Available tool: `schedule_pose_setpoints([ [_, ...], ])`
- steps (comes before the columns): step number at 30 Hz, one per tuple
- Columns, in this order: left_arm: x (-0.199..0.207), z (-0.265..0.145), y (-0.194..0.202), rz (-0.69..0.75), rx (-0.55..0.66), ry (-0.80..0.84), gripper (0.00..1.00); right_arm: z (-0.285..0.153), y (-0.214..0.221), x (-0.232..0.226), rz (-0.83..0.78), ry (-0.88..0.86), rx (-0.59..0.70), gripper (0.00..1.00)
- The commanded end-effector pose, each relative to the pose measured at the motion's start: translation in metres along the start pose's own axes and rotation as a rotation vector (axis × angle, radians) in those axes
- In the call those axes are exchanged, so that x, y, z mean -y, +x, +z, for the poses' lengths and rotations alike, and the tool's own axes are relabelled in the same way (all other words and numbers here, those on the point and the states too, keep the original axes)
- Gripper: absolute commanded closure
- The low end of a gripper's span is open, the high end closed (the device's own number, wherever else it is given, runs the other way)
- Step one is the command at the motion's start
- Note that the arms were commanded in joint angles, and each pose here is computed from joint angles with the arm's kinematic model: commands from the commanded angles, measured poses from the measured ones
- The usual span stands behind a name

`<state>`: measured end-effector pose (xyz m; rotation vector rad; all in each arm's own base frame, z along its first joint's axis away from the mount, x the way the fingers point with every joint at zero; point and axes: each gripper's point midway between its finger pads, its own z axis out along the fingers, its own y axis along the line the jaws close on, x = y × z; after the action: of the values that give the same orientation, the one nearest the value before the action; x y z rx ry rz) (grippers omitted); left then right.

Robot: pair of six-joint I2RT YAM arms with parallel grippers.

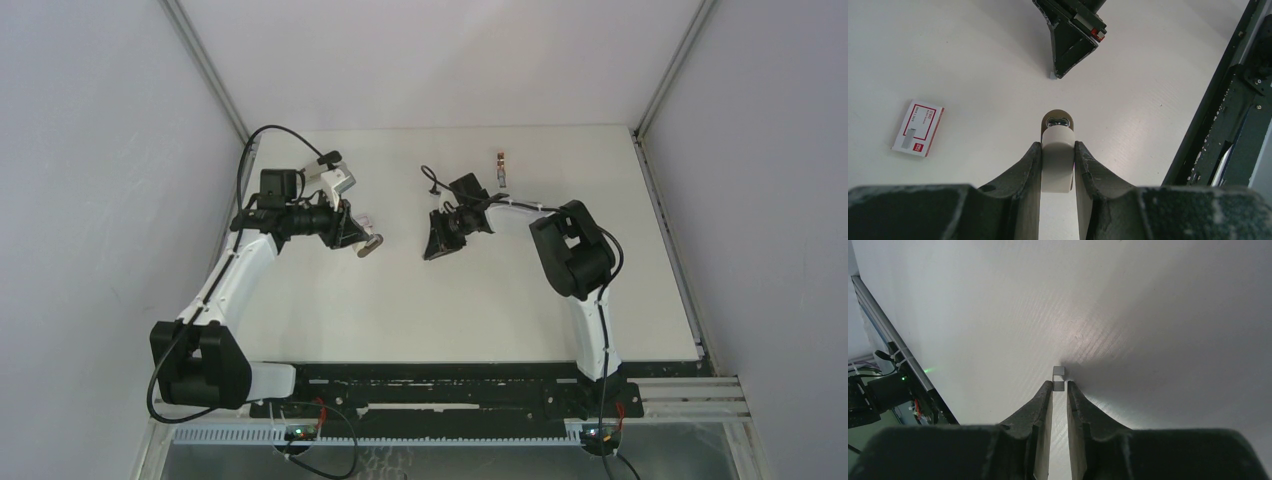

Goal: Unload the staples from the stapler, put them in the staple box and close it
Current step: Adjust the staple at the center of the board.

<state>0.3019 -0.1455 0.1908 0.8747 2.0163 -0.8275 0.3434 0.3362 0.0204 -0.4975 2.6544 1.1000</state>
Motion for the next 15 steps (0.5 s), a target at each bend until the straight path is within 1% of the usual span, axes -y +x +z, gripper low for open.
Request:
schedule_pose_setpoints([
  [1, 0.003, 0.001, 0.0, -0.006, 0.021, 0.023, 0.97, 0.002, -0.004, 0.003, 0.008, 0.0, 0.018, 0.83],
  [10, 0.003, 0.001, 0.0, -0.008, 0.02, 0.027, 0.97, -0.004, -0.007, 0.01, 0.024, 0.023, 0.035, 0.79],
  [12, 0.003, 0.001, 0.001, -0.011, 0.018, 0.025, 0.97, -0.006, -0.009, 0.014, 0.024, 0.049, 0.045, 0.76],
  [15, 0.003, 0.001, 0.001, -0.012, 0.018, 0.026, 0.97, -0.013, -0.013, 0.016, 0.018, 0.087, 0.062, 0.68],
])
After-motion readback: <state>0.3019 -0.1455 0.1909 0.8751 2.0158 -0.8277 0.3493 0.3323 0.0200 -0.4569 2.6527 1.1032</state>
